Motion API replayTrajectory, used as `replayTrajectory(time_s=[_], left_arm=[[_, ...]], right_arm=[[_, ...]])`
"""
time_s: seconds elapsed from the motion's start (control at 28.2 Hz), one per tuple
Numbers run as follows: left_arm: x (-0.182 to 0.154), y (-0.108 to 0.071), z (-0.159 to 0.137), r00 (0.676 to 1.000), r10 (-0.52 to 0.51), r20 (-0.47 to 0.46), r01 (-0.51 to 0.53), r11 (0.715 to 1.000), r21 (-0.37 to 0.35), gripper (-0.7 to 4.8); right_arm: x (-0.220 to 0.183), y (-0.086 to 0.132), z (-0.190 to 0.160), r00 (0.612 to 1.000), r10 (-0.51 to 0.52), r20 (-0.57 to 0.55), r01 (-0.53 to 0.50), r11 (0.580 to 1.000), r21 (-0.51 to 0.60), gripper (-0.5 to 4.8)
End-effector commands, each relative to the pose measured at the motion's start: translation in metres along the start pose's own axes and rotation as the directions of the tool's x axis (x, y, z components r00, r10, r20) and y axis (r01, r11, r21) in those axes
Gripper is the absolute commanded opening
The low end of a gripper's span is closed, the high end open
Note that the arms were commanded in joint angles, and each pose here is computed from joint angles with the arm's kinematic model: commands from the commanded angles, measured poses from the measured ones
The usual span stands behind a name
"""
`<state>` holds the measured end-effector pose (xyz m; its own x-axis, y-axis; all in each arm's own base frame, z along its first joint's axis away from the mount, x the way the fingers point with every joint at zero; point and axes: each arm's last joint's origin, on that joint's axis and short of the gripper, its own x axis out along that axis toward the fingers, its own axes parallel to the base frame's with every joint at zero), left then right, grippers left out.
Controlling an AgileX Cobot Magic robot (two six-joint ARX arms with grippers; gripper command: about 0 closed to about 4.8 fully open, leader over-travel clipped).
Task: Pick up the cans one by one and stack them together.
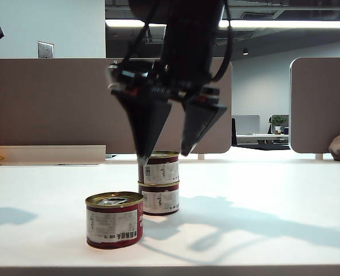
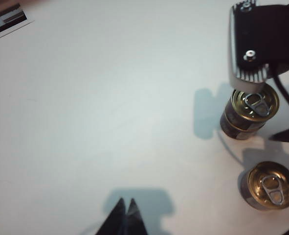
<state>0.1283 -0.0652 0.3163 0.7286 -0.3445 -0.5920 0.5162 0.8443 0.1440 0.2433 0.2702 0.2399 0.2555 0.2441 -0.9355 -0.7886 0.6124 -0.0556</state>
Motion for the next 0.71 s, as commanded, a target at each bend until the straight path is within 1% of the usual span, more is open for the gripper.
replayTrajectory(time_s=[0.04, 0.14, 0.21, 0.25, 0.28, 0.39, 0.46, 0.5, 0.53, 0.57, 0.6, 0.64, 0.67, 0.71], left_arm=[[0.000, 0.000, 0.006, 0.999, -0.017, 0.049, 0.019, 0.998, -0.053, -0.02], [0.005, 0.000, 0.008, 0.998, -0.040, 0.055, 0.043, 0.997, -0.062, -0.02], [0.011, -0.001, 0.009, 0.997, -0.067, 0.041, 0.069, 0.996, -0.061, -0.02], [0.015, -0.001, 0.010, 0.996, -0.088, 0.031, 0.090, 0.994, -0.061, -0.01], [0.018, -0.002, 0.011, 0.994, -0.105, 0.023, 0.107, 0.992, -0.062, -0.01], [0.033, -0.003, 0.012, 0.986, -0.166, -0.007, 0.165, 0.984, -0.066, 0.04], [0.042, -0.005, 0.013, 0.976, -0.216, -0.027, 0.213, 0.974, -0.072, 0.50], [0.047, -0.006, 0.014, 0.971, -0.238, -0.033, 0.235, 0.969, -0.074, 0.67], [0.053, -0.006, 0.014, 0.963, -0.265, -0.042, 0.261, 0.962, -0.078, 0.78], [0.057, -0.007, 0.014, 0.958, -0.281, -0.050, 0.277, 0.957, -0.082, 0.82], [0.068, -0.008, 0.014, 0.949, -0.307, -0.073, 0.300, 0.950, -0.090, 0.82], [0.073, -0.008, 0.014, 0.946, -0.313, -0.083, 0.306, 0.947, -0.094, 0.85], [0.082, -0.009, 0.013, 0.938, -0.330, -0.109, 0.319, 0.942, -0.104, 0.95], [0.087, -0.010, 0.012, 0.930, -0.345, -0.126, 0.332, 0.937, -0.112, 1.12]], right_arm=[[-0.018, 0.004, -0.006, 1.000, 0.009, -0.016, -0.009, 1.000, 0.007, 4.54], [-0.035, 0.007, -0.012, 1.000, 0.011, -0.011, -0.011, 1.000, 0.009, 4.54], [-0.045, 0.009, -0.014, 1.000, 0.013, 0.003, -0.013, 1.000, 0.008, 4.53], [-0.053, 0.010, -0.017, 1.000, 0.013, 0.012, -0.013, 1.000, 0.006, 4.43], [-0.060, 0.010, -0.020, 1.000, 0.013, 0.019, -0.013, 1.000, 0.012, 4.13], [-0.086, 0.010, -0.031, 0.999, 0.013, 0.036, -0.015, 0.999, 0.052, 2.51], [-0.105, 0.009, -0.040, 0.998, 0.011, 0.064, -0.014, 0.998, 0.059, 1.03], [-0.114, 0.009, -0.044, 0.996, 0.009, 0.083, -0.014, 0.998, 0.060, 0.46], [-0.127, 0.008, -0.050, 0.993, 0.006, 0.116, -0.013, 0.998, 0.063, 0.10], [-0.136, 0.008, -0.054, 0.989, 0.002, 0.146, -0.012, 0.998, 0.064, -0.04], [-0.157, 0.008, -0.063, 0.975, -0.005, 0.223, -0.011, 0.997, 0.071, -0.05], [-0.166, 0.008, -0.067, 0.967, -0.009, 0.253, -0.011, 0.997, 0.080, -0.05], [-0.181, 0.007, -0.076, 0.952, -0.046, 0.304, 0.012, 0.994, 0.112, -0.05], [-0.189, 0.006, -0.082, 0.941, -0.077, 0.330, 0.036, 0.991, 0.129, -0.05]])
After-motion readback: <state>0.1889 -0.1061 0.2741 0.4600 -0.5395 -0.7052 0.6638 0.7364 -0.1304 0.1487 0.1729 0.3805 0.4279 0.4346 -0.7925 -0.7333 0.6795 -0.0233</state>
